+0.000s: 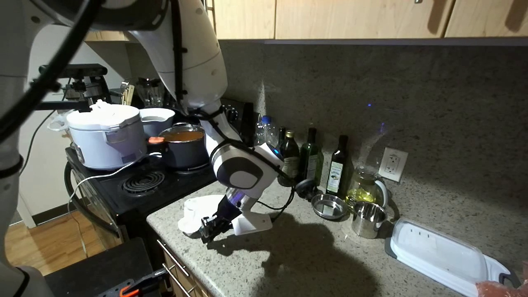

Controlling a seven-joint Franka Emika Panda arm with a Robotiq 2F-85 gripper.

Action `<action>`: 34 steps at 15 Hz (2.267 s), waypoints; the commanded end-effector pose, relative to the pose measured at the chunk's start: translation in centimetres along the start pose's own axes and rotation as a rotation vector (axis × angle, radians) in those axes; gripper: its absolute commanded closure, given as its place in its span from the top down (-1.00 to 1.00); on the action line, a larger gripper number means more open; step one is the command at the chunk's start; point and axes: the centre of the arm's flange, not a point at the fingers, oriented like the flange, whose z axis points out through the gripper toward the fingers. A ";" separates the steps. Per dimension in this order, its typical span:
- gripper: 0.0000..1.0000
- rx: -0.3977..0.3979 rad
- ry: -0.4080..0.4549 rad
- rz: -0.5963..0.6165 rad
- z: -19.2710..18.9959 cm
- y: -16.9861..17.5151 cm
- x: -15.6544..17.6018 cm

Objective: Put the peg on the cloth

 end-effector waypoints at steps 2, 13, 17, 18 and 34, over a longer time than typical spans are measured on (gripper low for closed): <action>-0.92 -0.001 0.017 0.000 -0.5 1.1 0.3; -0.92 0.113 -0.020 0.002 -1.6 1.4 1.3; -0.92 0.191 -0.068 0.011 -1.5 2.0 1.5; -0.92 0.205 -0.078 0.017 -1.4 2.2 1.6; -0.92 0.294 -0.113 0.006 -0.9 6.0 2.7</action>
